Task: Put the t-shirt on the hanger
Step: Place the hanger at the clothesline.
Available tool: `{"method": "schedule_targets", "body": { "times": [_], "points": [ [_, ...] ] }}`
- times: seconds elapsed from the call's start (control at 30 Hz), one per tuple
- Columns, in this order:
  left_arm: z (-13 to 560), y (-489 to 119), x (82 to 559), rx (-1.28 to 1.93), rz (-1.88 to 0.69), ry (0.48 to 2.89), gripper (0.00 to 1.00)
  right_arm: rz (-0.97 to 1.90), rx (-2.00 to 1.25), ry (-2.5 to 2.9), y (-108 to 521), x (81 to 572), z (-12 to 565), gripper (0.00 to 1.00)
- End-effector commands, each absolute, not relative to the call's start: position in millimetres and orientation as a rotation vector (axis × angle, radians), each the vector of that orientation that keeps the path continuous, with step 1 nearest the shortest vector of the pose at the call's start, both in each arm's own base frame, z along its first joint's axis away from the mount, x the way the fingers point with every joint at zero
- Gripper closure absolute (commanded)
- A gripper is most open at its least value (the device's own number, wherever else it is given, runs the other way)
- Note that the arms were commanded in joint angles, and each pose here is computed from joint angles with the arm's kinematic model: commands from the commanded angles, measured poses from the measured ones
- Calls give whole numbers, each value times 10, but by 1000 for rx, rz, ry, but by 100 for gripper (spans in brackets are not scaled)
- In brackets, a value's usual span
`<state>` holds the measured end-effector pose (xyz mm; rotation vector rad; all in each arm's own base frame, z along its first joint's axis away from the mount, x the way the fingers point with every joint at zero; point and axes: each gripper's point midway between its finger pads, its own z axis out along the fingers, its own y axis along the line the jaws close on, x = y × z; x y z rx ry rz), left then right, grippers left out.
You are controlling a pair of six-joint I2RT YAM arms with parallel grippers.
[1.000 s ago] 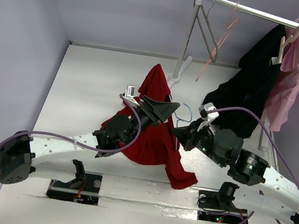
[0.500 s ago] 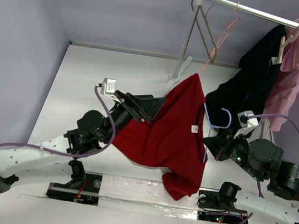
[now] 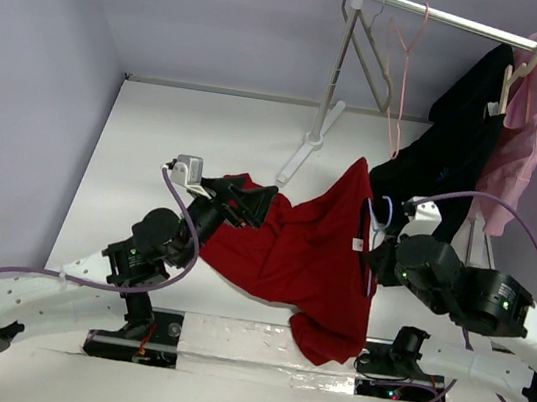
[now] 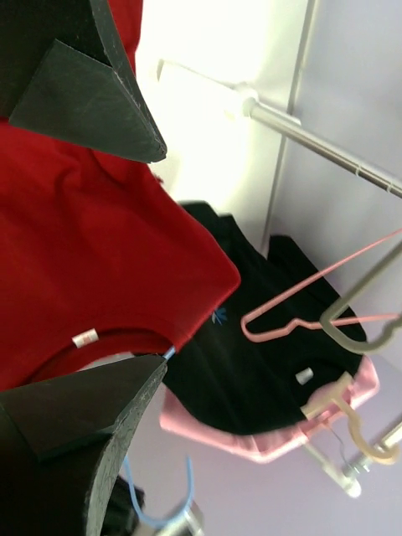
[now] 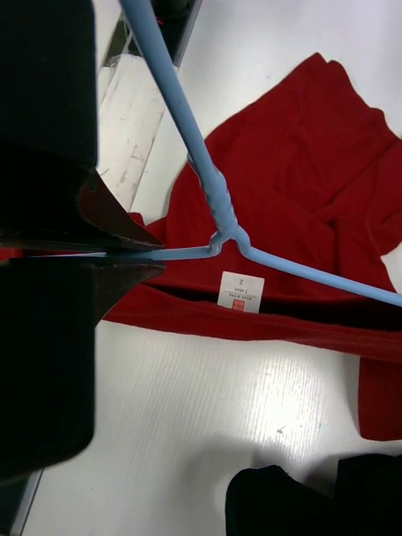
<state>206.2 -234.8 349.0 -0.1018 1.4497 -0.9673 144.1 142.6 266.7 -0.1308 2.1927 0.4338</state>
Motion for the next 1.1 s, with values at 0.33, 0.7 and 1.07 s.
{"method": "schedule_targets", "body": {
  "times": [0.33, 0.7, 1.07],
  "points": [
    [3313, -2273, 2235, -42, -769, 1413, 1, 253, 37, 2141, 1195, 1964, 2651, 100],
    [3023, -2121, 2261, -50, -686, 1422, 1, 186, 107, 2058, 841, 2657, 2648, 100],
    [2976, -2119, 2261, -53, -688, 1421, 1, 132, 182, 1952, 502, 3022, 2930, 100]
  ]
}}
